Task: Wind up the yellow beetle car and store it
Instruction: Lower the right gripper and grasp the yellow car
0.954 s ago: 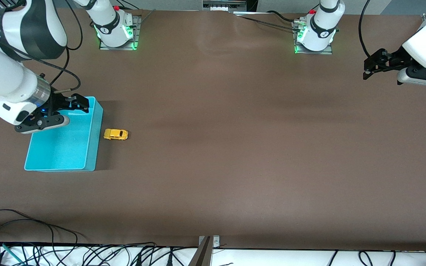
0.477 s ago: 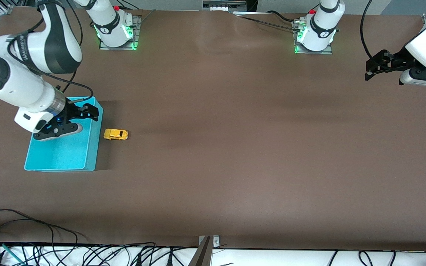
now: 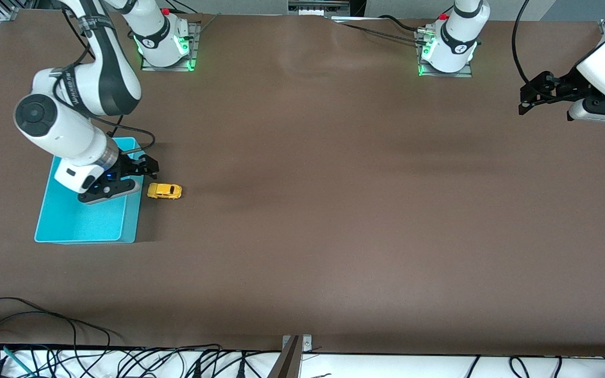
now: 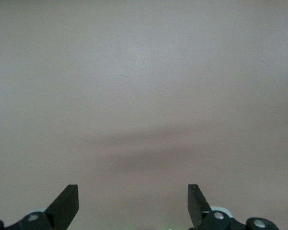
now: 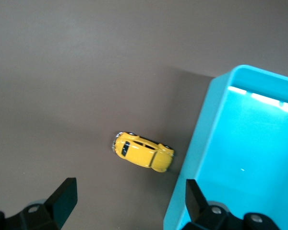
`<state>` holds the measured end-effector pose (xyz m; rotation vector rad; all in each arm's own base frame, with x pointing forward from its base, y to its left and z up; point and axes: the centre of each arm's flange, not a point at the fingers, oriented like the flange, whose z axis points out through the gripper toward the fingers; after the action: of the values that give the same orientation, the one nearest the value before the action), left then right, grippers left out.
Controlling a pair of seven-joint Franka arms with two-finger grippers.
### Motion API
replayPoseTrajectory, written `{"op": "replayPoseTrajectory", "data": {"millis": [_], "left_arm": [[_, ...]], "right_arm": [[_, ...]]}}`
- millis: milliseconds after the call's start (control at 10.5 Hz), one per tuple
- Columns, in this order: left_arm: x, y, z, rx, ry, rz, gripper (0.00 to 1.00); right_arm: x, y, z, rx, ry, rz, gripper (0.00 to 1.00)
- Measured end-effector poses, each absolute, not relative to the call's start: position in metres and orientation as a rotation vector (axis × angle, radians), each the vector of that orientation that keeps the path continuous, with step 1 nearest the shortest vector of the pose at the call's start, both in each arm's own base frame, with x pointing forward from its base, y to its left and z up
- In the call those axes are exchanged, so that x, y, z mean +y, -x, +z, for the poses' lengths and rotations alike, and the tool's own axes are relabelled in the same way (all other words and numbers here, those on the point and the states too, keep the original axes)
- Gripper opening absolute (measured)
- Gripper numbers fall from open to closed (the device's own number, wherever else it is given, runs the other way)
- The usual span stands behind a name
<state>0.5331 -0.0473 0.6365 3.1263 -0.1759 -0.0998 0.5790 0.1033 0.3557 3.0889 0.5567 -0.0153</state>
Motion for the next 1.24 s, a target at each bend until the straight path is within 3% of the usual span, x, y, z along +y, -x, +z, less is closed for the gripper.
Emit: {"op": "replayPoseTrajectory", "data": {"millis": [859,1240], "left_arm": [[-0.049,-0.542,0.624,-0.18,-3.123,-0.138,1.0],[-0.048,-0.542,0.627,-0.178,-3.123,-0.135,1.0]], "right_arm": [[0.129,-0.574,0.3,1.831,-2.603,-0.01,1.0],[0.095,-0.589,0.254,2.066,-2.412,0.065,1.0]]}}
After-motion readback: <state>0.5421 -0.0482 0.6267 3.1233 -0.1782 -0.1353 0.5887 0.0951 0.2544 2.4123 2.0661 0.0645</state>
